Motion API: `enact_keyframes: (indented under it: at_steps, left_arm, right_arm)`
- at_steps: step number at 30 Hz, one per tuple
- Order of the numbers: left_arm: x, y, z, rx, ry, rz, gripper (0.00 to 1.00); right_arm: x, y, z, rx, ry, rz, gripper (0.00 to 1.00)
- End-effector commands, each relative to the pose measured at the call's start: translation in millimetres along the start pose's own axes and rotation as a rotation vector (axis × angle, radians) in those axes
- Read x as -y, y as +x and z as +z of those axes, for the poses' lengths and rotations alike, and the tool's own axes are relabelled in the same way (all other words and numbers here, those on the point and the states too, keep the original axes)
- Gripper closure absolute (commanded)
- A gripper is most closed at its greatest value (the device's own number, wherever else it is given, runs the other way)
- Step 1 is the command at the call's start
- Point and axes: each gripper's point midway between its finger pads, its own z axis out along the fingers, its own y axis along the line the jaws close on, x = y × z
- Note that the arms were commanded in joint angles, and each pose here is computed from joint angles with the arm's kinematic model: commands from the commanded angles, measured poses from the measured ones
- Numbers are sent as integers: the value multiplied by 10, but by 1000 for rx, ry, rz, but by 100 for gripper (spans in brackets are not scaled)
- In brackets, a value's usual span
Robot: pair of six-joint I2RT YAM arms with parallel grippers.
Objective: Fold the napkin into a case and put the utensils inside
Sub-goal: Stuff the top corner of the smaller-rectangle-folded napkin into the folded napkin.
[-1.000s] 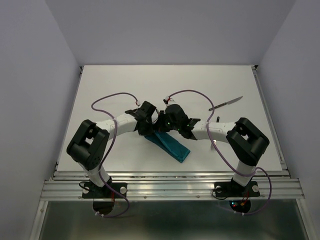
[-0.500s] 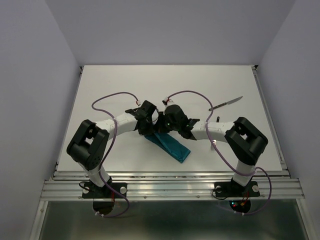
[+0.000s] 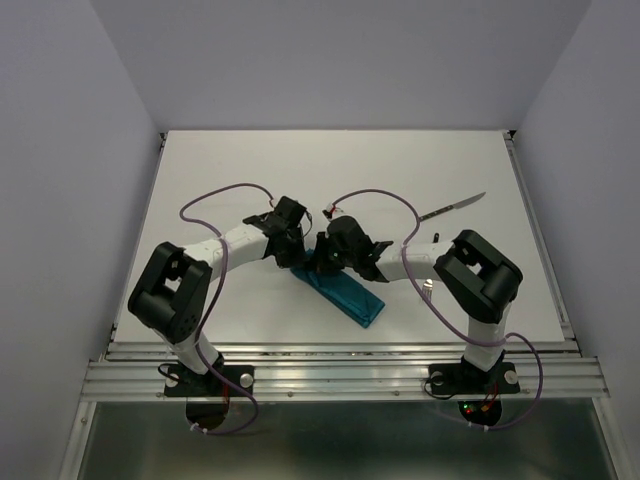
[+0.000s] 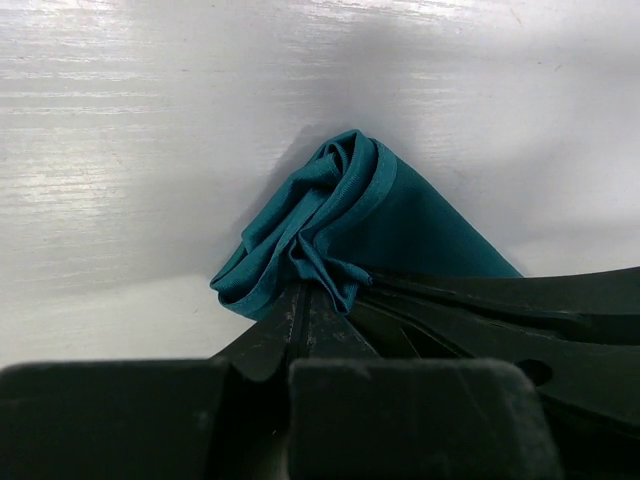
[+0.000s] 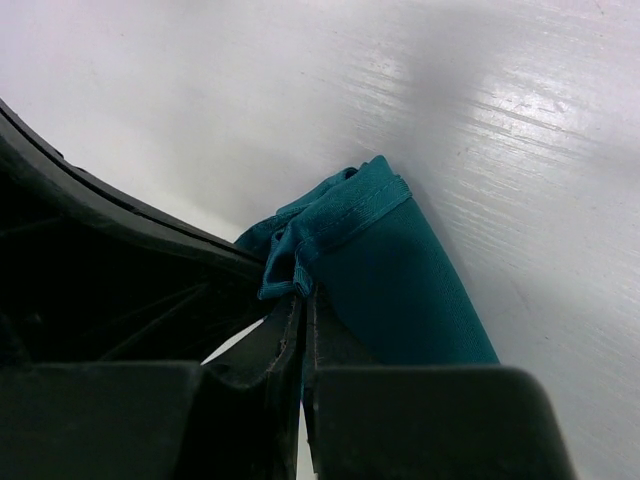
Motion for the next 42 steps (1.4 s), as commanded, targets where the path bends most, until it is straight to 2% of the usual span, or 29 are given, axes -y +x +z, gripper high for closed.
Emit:
enact_keyframes:
  at_steps: [1, 9, 21, 22, 23, 26, 35, 42]
  left_arm:
    - [191, -215, -189, 70, 112, -7, 100]
    - [218, -231, -175, 52, 186, -19, 100]
    - [320, -203, -175, 30, 244, 2, 100]
    - [329, -204, -178, 30, 250, 6, 100]
    - [331, -197, -175, 27, 253, 12, 100]
    - [331, -201, -177, 29, 255, 26, 100]
    - [306, -187, -180, 26, 248, 54, 100]
    - [323, -200, -186, 27, 253, 61, 100]
  right_arm:
    - [16, 28, 46, -2, -17, 8, 99]
    - [-18, 35, 45, -9, -37, -4, 99]
    - [58, 158, 187, -102, 5, -14, 99]
    - [50, 151, 173, -99, 3, -18, 98]
    - [31, 118, 135, -91, 4, -22, 86]
    - [-67, 4, 5, -52, -16, -25, 75]
    - [-325, -314, -327, 59, -68, -30, 64]
    - [-299, -396, -394, 104, -42, -9, 63]
